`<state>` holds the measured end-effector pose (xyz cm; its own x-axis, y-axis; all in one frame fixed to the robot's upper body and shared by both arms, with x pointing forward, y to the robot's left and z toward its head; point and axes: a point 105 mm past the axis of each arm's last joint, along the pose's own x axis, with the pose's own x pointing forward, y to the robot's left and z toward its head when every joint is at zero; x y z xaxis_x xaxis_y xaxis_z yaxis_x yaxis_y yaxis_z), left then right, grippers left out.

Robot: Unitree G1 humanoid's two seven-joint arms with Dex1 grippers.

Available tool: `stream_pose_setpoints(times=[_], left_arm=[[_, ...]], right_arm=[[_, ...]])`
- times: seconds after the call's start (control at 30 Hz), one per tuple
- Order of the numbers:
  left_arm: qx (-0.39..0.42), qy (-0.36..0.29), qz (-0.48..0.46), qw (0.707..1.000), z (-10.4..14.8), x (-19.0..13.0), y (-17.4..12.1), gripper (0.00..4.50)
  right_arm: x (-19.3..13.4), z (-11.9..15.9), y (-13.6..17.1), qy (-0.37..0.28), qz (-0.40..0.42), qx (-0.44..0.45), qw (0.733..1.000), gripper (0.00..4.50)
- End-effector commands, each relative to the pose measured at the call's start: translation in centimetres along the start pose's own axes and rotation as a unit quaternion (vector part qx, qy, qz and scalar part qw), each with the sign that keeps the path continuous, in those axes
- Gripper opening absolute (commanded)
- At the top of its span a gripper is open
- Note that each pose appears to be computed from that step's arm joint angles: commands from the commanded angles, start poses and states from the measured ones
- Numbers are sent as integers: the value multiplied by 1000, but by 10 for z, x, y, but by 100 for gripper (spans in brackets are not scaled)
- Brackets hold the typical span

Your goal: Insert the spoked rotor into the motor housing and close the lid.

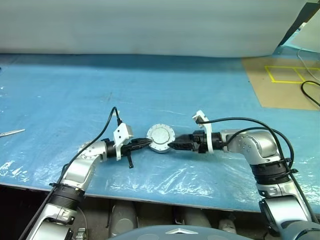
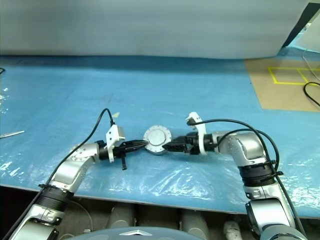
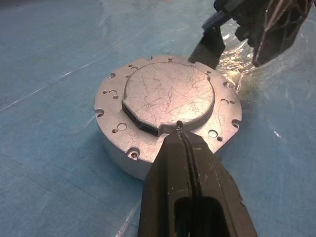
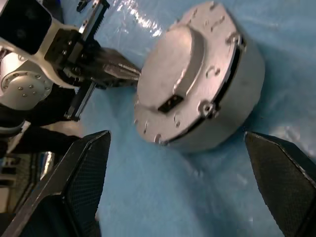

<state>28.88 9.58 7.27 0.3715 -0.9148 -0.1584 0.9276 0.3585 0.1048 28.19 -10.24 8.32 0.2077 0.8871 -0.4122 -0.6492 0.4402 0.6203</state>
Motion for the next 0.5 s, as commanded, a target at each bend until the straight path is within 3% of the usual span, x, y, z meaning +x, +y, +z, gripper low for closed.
stream_pose_setpoints(times=[0.03,0.27,0.5], left_arm=[[-1,10,-1,1000,-5,1,-2,0],[2,8,5,1000,-5,1,-1,0],[3,5,6,1000,-4,2,-1,0]], right_arm=[[-7,2,2,-17,24,44,999,449],[8,10,0,-50,27,71,996,449],[18,-1,-10,-63,9,111,992,449]])
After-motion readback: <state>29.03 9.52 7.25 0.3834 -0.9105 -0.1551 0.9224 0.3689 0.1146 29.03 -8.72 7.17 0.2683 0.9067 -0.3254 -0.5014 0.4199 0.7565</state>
